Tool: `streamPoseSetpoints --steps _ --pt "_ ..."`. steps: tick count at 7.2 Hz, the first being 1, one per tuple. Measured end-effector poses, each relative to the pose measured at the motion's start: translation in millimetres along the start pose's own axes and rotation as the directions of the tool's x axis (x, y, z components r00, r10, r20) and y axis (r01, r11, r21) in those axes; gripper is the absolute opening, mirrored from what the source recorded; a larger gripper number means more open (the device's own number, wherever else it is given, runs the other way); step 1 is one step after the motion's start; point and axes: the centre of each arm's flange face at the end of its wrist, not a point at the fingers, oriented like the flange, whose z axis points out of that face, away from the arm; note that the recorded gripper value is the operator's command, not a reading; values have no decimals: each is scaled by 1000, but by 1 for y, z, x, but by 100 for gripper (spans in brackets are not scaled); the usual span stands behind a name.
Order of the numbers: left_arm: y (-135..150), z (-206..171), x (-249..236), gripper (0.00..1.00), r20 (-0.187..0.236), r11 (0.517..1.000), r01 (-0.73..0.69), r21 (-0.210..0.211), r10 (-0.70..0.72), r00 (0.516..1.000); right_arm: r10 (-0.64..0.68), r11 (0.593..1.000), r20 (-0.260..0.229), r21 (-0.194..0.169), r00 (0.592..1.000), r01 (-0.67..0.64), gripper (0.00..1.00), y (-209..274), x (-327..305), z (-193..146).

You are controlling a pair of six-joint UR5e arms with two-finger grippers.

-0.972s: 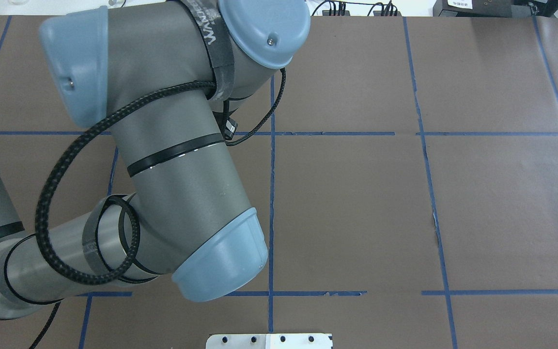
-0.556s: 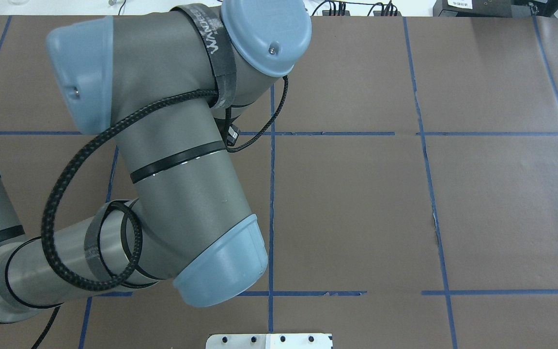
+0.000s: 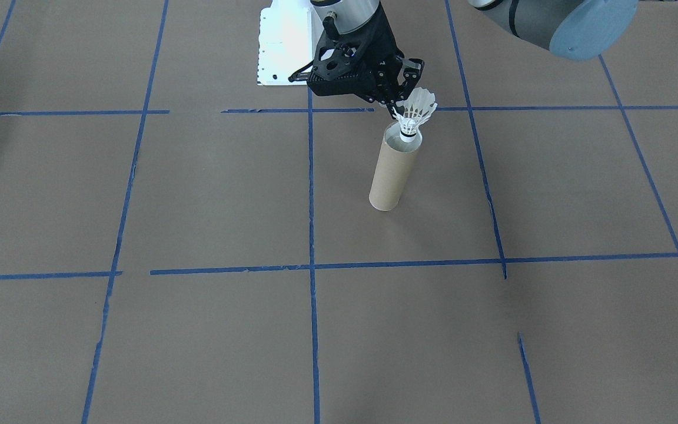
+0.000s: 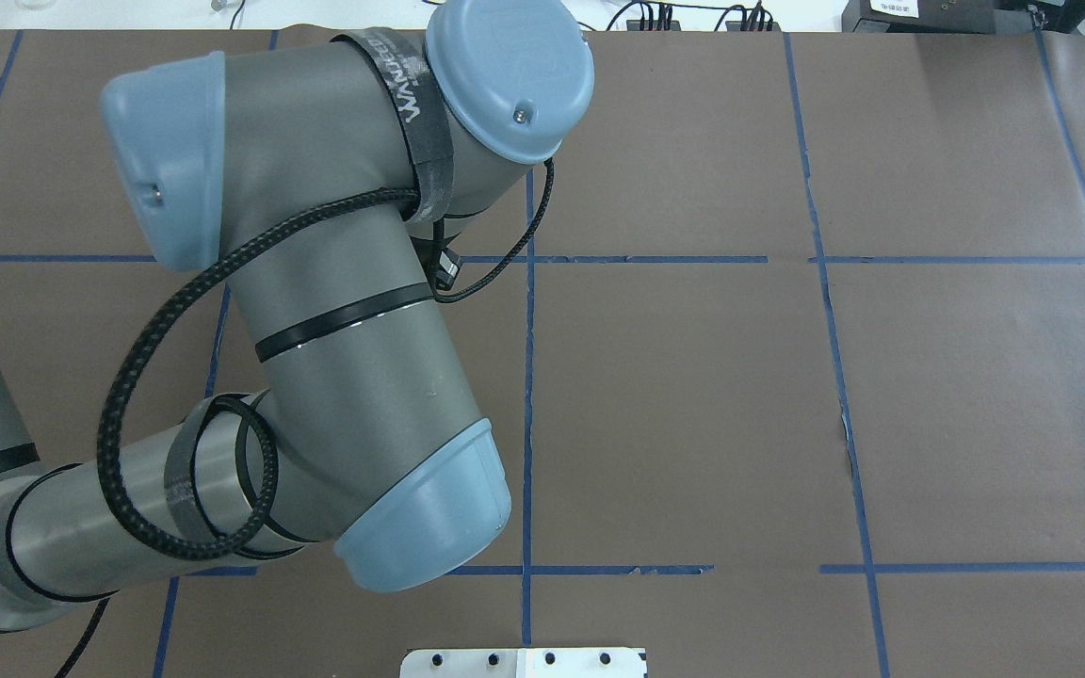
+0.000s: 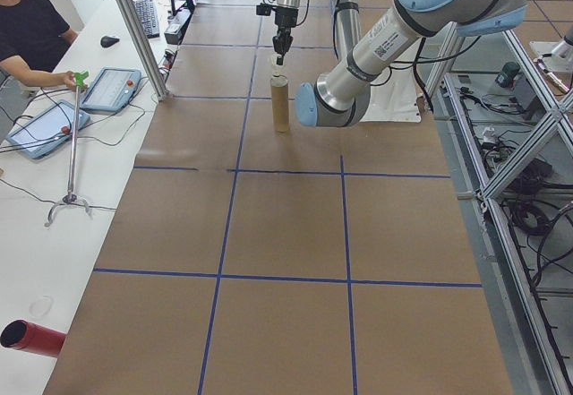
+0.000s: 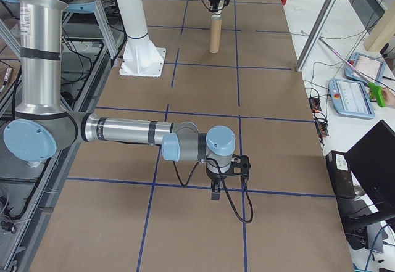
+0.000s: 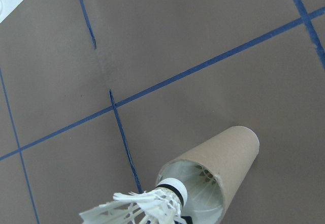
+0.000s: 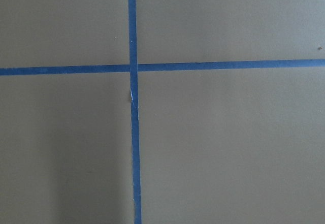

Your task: Collect badminton balls into bucket

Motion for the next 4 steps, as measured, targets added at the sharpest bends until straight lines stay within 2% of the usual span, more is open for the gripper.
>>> streamPoseSetpoints --steps 3,4 --pt "5 -3 -2 100 -44 1000 -5 18 6 999 0 1000 0 0 1000 0 100 0 0 0" --pt "8 -11 -6 100 -67 999 -1 38 4 998 0 1000 0 0 1000 0 100 0 0 0"
